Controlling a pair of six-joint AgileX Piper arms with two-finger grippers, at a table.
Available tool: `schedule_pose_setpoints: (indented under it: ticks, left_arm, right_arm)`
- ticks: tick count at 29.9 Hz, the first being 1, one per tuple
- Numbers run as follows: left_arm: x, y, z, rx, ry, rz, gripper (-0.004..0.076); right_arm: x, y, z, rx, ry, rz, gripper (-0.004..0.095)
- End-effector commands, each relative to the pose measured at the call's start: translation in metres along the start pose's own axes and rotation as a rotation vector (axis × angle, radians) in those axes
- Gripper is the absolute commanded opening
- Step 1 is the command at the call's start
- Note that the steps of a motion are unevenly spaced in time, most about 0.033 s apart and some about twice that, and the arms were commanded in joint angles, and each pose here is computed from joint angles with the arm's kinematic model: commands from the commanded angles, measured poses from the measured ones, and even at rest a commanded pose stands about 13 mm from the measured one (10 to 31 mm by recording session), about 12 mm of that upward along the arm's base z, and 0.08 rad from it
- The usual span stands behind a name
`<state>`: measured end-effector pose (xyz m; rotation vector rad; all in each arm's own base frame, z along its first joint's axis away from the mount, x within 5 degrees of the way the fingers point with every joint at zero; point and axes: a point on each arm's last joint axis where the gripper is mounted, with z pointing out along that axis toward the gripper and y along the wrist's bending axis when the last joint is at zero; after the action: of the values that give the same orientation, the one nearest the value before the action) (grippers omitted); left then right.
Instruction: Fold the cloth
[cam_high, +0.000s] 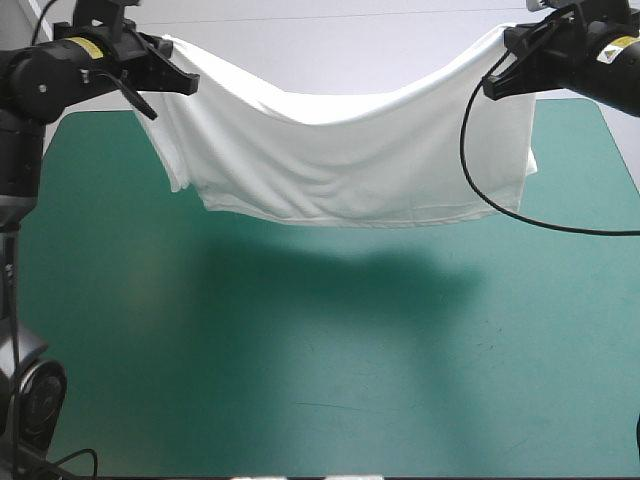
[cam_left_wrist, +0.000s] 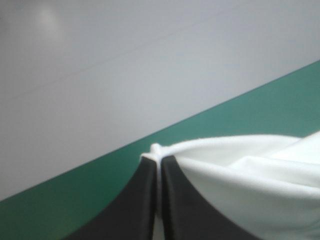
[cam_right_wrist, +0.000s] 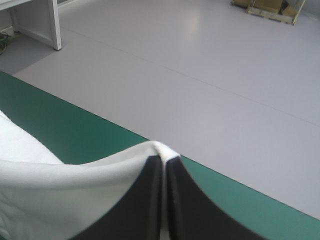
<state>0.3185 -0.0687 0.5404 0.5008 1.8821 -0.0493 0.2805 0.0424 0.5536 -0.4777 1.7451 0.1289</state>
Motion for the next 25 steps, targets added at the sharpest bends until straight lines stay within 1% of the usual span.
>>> schedule_pose_setpoints:
  ticks: [1,6,10,13,17,22,25]
  left_arm:
    - [-0.03,0.0,-0.07,-0.064,-0.25,0.006,0.0019]
    - [-0.04,-0.002,-0.115,-0.105,-0.375,0.018,0.0019]
    - [-0.04,0.0,-0.12,-0.14,-0.378,0.037,0.0019]
    - [-0.037,0.001,-0.106,-0.128,-0.338,0.03,0.0019]
    - [-0.033,0.002,-0.079,-0.107,-0.288,0.022,0.0019]
    - [-0.027,0.005,-0.033,-0.09,-0.228,0.013,0.0019]
    - [-0.023,0.008,-0.003,-0.094,-0.23,0.008,0.0019]
  right_arm:
    - [-0.029,0.007,-0.042,0.028,-0.171,-0.024,-0.0018]
    - [-0.037,0.016,-0.064,-0.004,-0.216,-0.039,-0.0018]
    - [-0.039,0.02,-0.073,-0.016,-0.24,-0.053,-0.0018]
    - [-0.038,0.018,-0.069,-0.015,-0.229,-0.052,-0.0018]
    - [-0.032,0.013,-0.048,-0.026,-0.189,-0.033,-0.0017]
    - [-0.018,0.002,-0.001,-0.031,-0.129,0.004,-0.0018]
    - [-0.007,-0.01,0.036,-0.004,-0.126,0.03,-0.0018]
